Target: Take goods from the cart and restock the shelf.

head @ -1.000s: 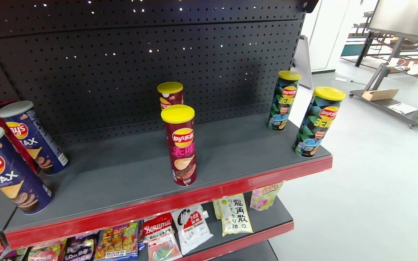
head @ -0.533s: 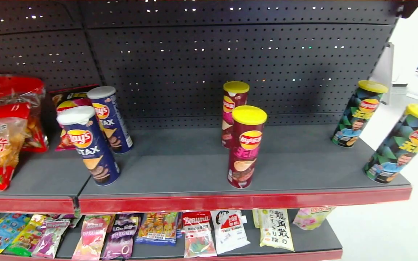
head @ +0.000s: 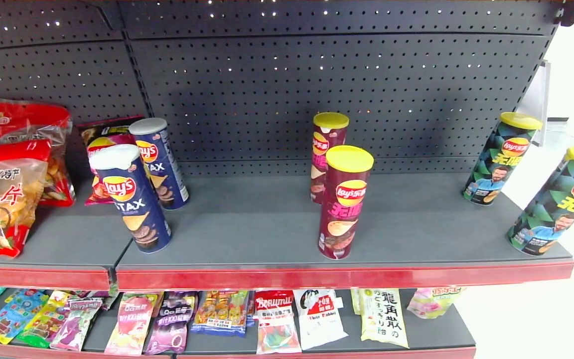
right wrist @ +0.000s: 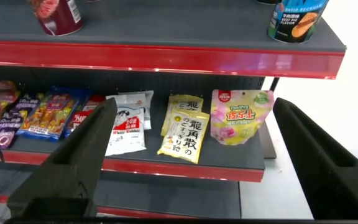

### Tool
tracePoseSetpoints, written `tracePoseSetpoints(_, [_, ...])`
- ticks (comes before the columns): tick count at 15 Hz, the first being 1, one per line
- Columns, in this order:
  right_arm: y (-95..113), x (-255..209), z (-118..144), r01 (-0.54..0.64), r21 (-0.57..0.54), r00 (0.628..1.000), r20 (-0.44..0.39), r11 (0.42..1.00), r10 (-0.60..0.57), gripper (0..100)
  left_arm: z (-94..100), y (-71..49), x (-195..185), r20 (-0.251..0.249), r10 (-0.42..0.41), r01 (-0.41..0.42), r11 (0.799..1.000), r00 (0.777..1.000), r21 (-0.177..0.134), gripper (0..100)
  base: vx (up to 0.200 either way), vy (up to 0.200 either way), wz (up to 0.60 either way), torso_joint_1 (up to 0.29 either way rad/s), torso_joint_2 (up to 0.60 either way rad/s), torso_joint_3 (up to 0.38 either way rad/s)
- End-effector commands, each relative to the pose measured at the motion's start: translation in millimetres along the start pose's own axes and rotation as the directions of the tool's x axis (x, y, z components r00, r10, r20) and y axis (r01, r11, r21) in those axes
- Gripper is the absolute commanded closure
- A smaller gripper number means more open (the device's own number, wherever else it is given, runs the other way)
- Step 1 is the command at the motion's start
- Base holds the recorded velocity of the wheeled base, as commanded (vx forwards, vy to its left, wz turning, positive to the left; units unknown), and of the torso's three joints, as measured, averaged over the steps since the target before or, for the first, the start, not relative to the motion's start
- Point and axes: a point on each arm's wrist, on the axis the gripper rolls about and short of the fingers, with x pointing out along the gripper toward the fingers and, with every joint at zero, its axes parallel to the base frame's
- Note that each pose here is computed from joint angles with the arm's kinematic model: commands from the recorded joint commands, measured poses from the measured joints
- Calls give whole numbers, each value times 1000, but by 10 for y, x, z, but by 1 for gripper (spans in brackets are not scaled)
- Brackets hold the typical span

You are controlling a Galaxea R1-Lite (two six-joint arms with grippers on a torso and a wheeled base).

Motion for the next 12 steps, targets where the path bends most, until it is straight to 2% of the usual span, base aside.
tracePoseSetpoints(1, [0, 2, 1, -3, -3, 1000, -2, 1000, 3, 0, -263, -19, 140, 14, -29, 28, 1000, 999, 7, 0, 0, 0, 0, 0, 0, 0])
tracePoseSetpoints(2, [0, 1, 0, -3, -6, 1000, -1, 1000, 3, 0, -324, -28, 200, 71, -51, 50, 999, 996, 5, 0, 0, 0, 0, 0, 0, 0])
tracePoseSetpoints(3, [0, 1, 0, -3, -4, 1000, -1, 1000, 3, 0, -345, -29, 200, 43, -50, 51, 999, 998, -15, 0, 0, 0, 0, 0, 0, 0])
tracePoseSetpoints(4, [4, -1, 0, -20, -7, 1000, 1, 1000, 20, 0, -337, -29, 197, 43, -50, 52, 998, 998, -47, 0, 0, 0, 0, 0, 0, 0])
tracePoseSetpoints(5, [7, -1, 2, -33, -11, 999, 2, 999, 33, 0, -333, -28, 196, 48, -50, 53, 997, 998, -53, 0, 0, 0, 0, 0, 0, 0])
tracePoseSetpoints(6, [19, -27, 587, -113, -4, 990, 82, 994, 113, 0, -334, -29, 198, 49, -52, 54, 997, 997, -53, 0, 0, 0, 0, 0, 0, 0])
tracePoseSetpoints(7, [20, 70, 1010, -131, 42, 989, 74, 990, 128, 0, -334, -29, 198, 49, -52, 54, 997, 997, -53, 0, 0, 0, 0, 0, 0, 0])
tracePoseSetpoints(8, [28, 145, 1196, -175, 42, 983, 63, 984, 172, 0, -329, -29, 196, 51, -52, 54, 997, 997, -51, 0, 0, 0, 0, 0, 0, 0])
tracePoseSetpoints(9, [47, 219, 1151, -263, 7, 965, 10, 965, 263, 0, -334, -28, 198, 49, -53, 56, 997, 997, -54, 0, 0, 0, 0, 0, 0, 0])
tracePoseSetpoints(12, [109, 651, 1019, -326, 40, 912, -249, 945, 325, 0, -334, -29, 198, 49, -52, 54, 998, 997, -41, 0, 0, 0, 0, 0, 0, 0])
